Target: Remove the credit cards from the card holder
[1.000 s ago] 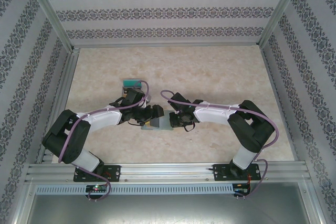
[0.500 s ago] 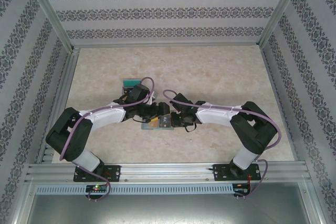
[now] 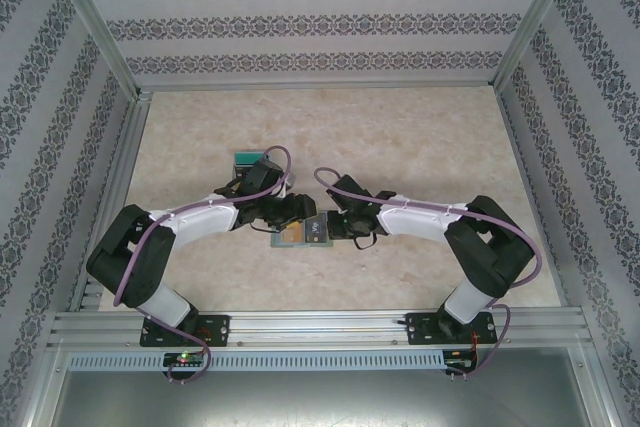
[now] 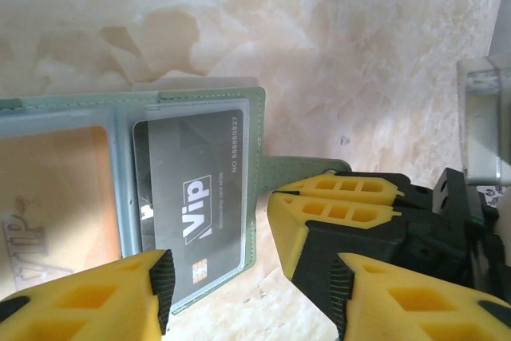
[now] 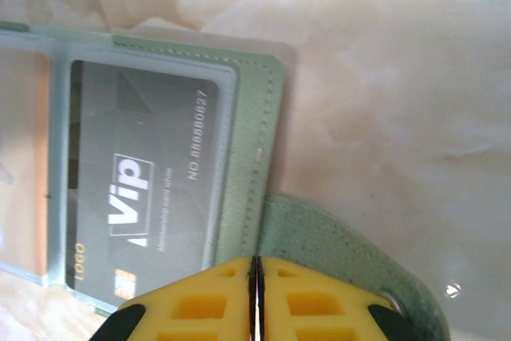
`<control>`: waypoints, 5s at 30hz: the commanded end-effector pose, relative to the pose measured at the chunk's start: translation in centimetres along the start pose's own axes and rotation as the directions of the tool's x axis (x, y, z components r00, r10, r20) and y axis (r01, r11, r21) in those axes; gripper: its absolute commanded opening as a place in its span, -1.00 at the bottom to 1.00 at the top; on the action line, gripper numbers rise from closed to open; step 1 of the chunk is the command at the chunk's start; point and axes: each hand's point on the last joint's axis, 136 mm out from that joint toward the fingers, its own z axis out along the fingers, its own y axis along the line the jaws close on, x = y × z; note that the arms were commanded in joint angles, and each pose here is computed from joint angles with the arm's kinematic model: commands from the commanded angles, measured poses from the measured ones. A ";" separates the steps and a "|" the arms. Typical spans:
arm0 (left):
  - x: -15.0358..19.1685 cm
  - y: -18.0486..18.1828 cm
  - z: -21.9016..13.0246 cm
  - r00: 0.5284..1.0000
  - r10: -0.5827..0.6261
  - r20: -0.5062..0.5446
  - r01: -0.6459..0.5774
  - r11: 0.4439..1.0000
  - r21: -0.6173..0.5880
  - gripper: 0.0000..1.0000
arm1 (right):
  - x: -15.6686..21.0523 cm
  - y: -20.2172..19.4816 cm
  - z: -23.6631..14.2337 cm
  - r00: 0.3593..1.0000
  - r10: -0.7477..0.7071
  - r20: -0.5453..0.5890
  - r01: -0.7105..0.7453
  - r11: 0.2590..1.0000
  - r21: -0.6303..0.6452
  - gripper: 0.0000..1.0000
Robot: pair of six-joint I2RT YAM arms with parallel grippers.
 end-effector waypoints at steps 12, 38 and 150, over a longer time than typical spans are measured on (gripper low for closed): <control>0.3 5.0 -0.2 0.996 -0.087 0.014 0.088 0.984 -0.153 -0.22 | -0.5 1.5 0.9 0.999 -0.023 -0.023 0.022 1.000 -0.021 -0.86; 1.2 8.4 -1.5 0.992 -0.128 0.016 0.129 0.966 -0.223 -0.31 | -0.2 2.4 1.8 0.998 -0.040 -0.051 0.038 0.999 -0.033 -0.84; -0.2 8.2 -4.9 0.999 -0.017 0.046 0.022 0.995 -0.099 -1.00 | -0.3 2.3 2.0 0.998 -0.034 -0.049 0.032 0.999 -0.032 -0.82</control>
